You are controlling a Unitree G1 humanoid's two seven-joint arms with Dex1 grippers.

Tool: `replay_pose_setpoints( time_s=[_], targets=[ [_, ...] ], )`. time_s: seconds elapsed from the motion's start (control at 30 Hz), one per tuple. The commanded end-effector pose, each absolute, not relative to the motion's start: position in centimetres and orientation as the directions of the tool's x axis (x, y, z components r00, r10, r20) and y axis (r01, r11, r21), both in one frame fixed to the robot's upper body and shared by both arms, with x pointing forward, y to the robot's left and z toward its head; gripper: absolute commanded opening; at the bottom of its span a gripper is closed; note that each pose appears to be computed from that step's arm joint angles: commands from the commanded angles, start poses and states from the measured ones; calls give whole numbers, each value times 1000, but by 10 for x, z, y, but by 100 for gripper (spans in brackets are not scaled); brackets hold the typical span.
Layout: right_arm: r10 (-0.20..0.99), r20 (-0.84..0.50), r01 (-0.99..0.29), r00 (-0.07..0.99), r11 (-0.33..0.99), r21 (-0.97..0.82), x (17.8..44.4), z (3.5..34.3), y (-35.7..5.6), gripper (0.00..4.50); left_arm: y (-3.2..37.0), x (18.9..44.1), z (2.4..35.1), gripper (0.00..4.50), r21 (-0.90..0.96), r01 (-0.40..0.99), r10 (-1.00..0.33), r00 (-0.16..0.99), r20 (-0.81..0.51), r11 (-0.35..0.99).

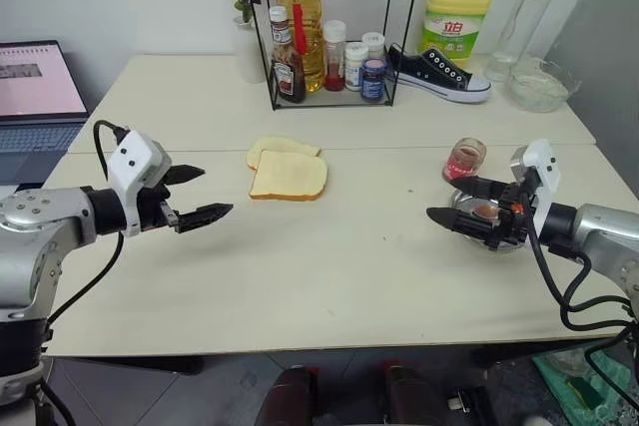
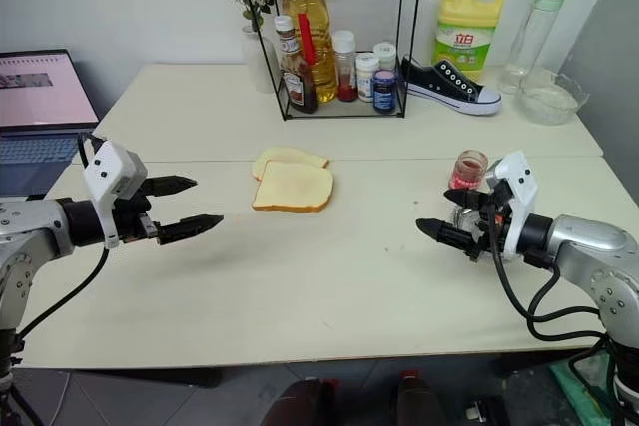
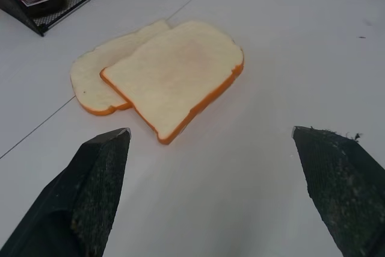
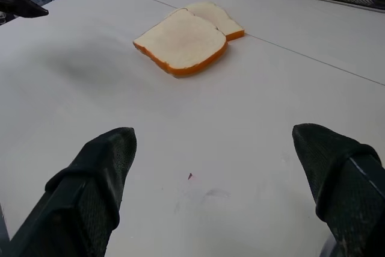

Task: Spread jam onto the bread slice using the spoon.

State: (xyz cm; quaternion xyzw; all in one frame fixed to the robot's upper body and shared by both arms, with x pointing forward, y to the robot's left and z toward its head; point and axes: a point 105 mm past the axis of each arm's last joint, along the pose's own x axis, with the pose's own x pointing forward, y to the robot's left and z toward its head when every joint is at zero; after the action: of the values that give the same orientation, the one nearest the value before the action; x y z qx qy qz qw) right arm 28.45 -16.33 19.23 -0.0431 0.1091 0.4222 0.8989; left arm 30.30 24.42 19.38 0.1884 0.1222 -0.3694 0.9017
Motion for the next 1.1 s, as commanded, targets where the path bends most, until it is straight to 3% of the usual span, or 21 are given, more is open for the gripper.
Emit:
replay_pose_setpoints(
  time_s=[0.03, 0.5, 0.73, 1.1],
  targets=[
    [761, -196, -780, 619, 624, -37, 282, 208, -162, 446, 244, 303, 207, 450, 293, 701, -620, 712, -330, 650],
    [795, -218, -820, 566, 571, -44, 274, 198, -143, 446, 250, 323, 207, 450, 328, 626, -573, 780, -253, 707],
    [805, -198, -826, 560, 560, -61, 274, 184, -111, 446, 215, 354, 188, 450, 395, 649, -613, 756, -230, 651],
    [787, -166, -804, 594, 591, -70, 271, 175, -91, 446, 183, 399, 133, 450, 480, 717, -629, 687, -364, 505]
  ],
)
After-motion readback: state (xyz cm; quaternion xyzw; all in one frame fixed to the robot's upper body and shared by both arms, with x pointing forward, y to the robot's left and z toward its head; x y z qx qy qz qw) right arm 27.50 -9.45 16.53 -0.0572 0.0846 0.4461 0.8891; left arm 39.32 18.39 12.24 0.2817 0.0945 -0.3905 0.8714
